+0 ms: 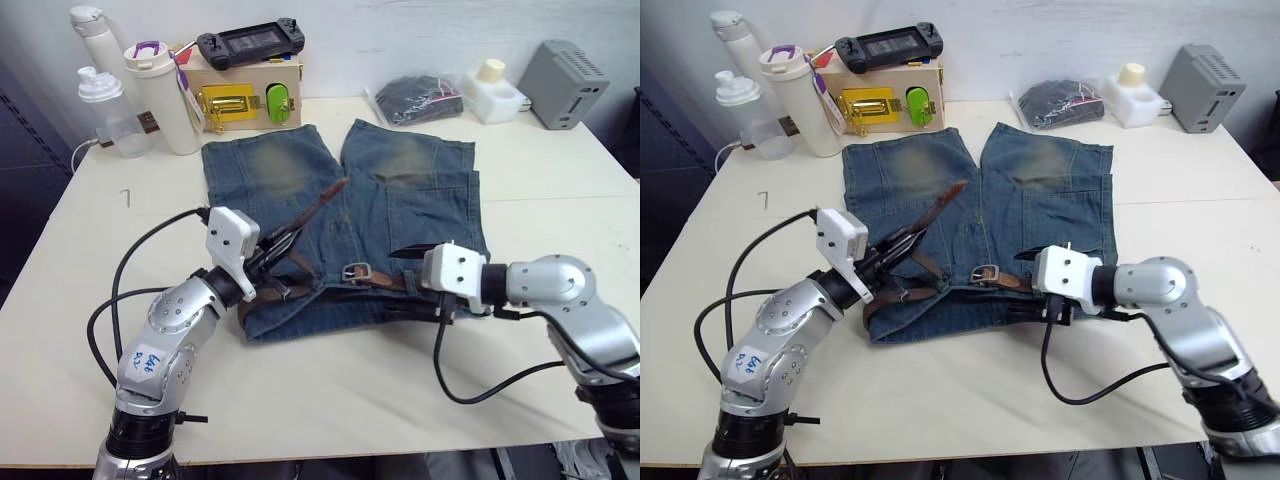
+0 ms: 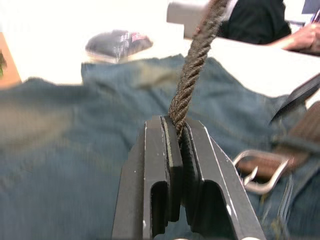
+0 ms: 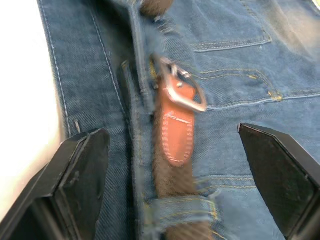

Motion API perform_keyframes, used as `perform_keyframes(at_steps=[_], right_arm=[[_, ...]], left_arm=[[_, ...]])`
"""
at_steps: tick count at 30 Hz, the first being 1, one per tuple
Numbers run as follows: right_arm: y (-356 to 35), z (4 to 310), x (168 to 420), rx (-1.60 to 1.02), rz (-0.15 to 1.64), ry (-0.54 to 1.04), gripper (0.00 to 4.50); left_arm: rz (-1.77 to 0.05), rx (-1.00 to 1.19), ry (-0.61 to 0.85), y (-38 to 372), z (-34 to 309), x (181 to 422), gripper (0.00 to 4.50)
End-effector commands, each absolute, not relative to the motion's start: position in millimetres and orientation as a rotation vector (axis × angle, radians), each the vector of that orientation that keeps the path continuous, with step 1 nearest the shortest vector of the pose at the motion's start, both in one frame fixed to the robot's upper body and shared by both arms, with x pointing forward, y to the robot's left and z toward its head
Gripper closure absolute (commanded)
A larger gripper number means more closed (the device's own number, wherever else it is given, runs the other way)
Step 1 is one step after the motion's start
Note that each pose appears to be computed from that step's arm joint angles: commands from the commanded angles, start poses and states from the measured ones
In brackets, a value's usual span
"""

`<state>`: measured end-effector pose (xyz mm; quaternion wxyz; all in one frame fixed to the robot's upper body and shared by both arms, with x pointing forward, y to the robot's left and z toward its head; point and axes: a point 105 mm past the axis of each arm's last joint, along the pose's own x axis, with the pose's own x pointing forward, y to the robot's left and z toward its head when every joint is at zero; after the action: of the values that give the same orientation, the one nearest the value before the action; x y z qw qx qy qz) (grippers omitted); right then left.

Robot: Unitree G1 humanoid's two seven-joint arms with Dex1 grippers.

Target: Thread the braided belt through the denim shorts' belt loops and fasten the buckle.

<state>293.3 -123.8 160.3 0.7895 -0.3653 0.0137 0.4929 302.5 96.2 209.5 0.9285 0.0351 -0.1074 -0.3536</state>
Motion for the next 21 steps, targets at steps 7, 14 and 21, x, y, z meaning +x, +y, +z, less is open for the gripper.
perform_keyframes(at_steps=[7,14,21], right_arm=[[-120.5,159.1,303.9,-0.79,0.899,-0.031,0.26],[-107.1,170.1,297.9,-0.887,0.953,-0.129,3.11],[-96.5,171.0,299.6,-0.908,0.966,-0.161,3.54]], left_arm=[[-0.726,0.088,-0.198,97.6,208.6,295.0,4.5],[-0.744,0.093,-0.162,97.7,201.1,294.9,4.5],[-0.753,0.105,-0.14,96.1,196.4,294.8,4.5]])
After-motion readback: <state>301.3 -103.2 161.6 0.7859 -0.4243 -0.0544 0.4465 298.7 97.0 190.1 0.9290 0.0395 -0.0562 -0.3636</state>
